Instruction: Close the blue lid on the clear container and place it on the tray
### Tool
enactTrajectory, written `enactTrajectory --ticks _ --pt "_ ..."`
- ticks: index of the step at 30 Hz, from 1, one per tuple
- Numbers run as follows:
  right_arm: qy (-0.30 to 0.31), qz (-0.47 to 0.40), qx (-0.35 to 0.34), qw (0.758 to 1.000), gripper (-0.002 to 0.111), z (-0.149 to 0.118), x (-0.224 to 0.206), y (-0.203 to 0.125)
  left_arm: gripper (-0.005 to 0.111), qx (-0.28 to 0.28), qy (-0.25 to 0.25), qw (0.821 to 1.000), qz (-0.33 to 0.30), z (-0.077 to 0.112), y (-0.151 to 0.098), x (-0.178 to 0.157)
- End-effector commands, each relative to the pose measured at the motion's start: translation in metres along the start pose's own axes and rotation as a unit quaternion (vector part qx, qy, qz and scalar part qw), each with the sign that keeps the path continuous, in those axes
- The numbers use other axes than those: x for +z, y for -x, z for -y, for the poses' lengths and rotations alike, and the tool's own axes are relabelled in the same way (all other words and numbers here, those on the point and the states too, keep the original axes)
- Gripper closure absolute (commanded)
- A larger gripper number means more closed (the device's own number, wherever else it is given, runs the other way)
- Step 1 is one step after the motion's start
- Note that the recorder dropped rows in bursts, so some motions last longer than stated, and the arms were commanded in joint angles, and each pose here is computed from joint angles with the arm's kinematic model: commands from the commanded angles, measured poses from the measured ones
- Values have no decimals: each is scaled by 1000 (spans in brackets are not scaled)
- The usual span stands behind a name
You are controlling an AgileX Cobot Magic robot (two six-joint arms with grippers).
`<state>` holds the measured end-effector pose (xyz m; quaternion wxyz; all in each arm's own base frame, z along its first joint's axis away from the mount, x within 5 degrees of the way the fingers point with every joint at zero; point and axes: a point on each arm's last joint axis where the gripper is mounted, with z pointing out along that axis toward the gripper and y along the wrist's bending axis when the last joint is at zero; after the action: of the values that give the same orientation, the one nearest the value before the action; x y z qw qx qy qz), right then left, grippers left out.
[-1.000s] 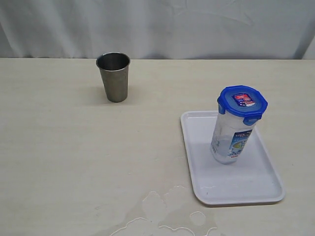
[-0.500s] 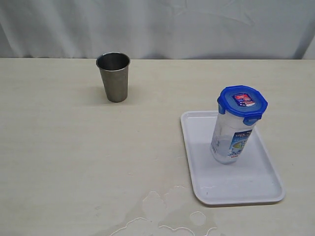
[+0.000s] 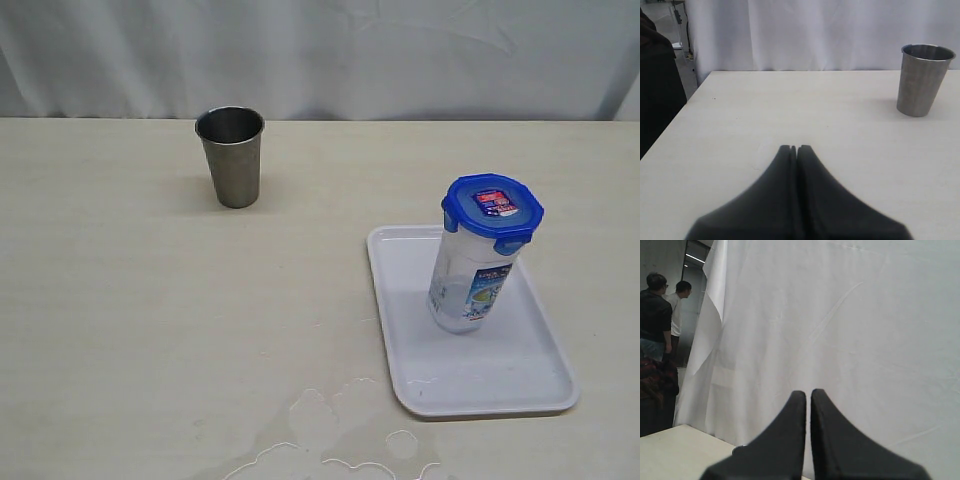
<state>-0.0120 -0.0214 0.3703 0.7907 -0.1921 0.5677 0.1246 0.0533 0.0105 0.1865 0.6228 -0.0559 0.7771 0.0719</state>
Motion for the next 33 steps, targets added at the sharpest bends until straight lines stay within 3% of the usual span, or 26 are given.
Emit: enactTrajectory --ticks 1,23,33 --pt "1 1 -1 1000 104 0 0 -1 107 2 0 1000 -1 0 -1 0" --pt "-5 0 -3 1000 104 0 0 -1 107 2 0 1000 -1 0 -1 0" --pt "-115 5 -65 991 104 -6 -1 4 107 2 0 1000 -1 0 -1 0"
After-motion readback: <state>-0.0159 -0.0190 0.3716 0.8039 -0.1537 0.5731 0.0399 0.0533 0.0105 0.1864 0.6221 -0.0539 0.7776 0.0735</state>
